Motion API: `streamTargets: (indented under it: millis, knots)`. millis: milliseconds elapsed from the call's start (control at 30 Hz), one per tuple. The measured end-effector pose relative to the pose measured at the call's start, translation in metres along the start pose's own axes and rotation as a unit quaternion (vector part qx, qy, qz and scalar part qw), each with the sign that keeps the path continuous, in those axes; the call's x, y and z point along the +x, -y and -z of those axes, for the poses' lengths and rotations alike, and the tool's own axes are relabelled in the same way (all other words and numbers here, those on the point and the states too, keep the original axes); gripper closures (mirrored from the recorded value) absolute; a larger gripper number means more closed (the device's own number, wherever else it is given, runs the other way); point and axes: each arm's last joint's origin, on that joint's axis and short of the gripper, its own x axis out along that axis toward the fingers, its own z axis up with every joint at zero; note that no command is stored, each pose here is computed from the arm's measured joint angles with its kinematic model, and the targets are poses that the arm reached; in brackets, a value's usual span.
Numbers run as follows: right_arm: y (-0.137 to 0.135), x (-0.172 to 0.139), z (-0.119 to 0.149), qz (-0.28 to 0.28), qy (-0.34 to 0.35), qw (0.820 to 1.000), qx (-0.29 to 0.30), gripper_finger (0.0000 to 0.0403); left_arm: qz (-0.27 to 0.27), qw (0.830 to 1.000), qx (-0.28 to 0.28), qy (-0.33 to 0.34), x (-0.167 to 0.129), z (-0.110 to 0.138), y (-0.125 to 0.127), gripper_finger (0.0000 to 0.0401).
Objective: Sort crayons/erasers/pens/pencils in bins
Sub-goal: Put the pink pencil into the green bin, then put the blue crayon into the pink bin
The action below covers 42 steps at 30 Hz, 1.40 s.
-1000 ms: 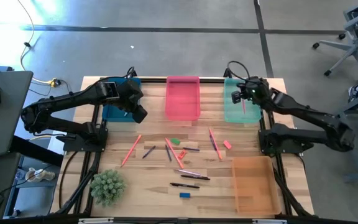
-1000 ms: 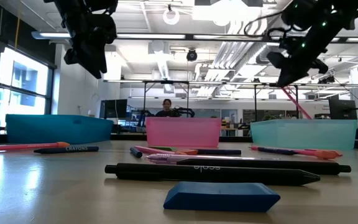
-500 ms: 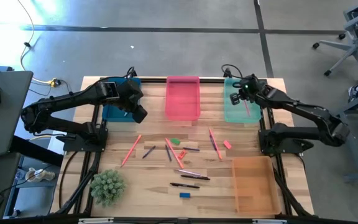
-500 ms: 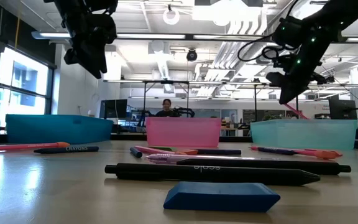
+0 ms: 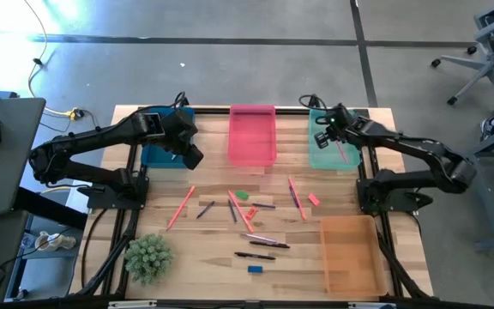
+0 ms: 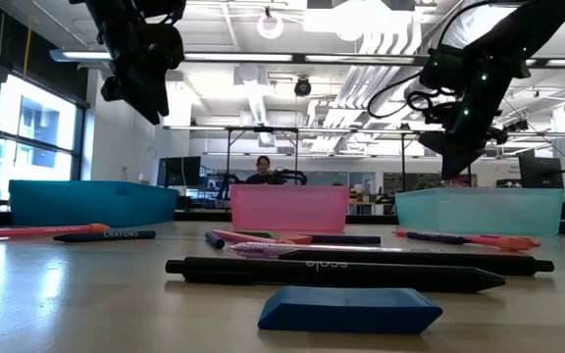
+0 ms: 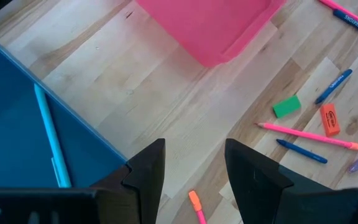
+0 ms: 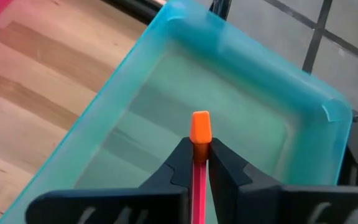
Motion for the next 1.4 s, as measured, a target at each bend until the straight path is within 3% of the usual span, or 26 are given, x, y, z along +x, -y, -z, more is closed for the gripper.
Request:
streamTargets:
  millis: [433,733,1100,1400]
  knots:
    - [-0.001,0.004,0.001,0.004,-0.011,1.0,0.017,0.0299,0.0,1.0,0.0,0.0,0.0,0.0,0.0,0.0245]
    - [0.001,-0.004,0.002,-0.018,-0.008,0.999,0.044,0.0289,0.004,1.0,-0.021,-0.002,0.0,0.0,0.0,0.0242]
    - [0.008,-0.054,0.002,-0.099,0.078,0.989,0.072,0.0289,0.016,0.997,-0.073,-0.013,0.0,0.006,0.013,0.0181]
    - [0.011,-0.114,-0.029,-0.151,0.185,0.969,0.056,0.0289,0.011,0.999,-0.047,-0.007,-0.001,0.019,0.038,0.0183]
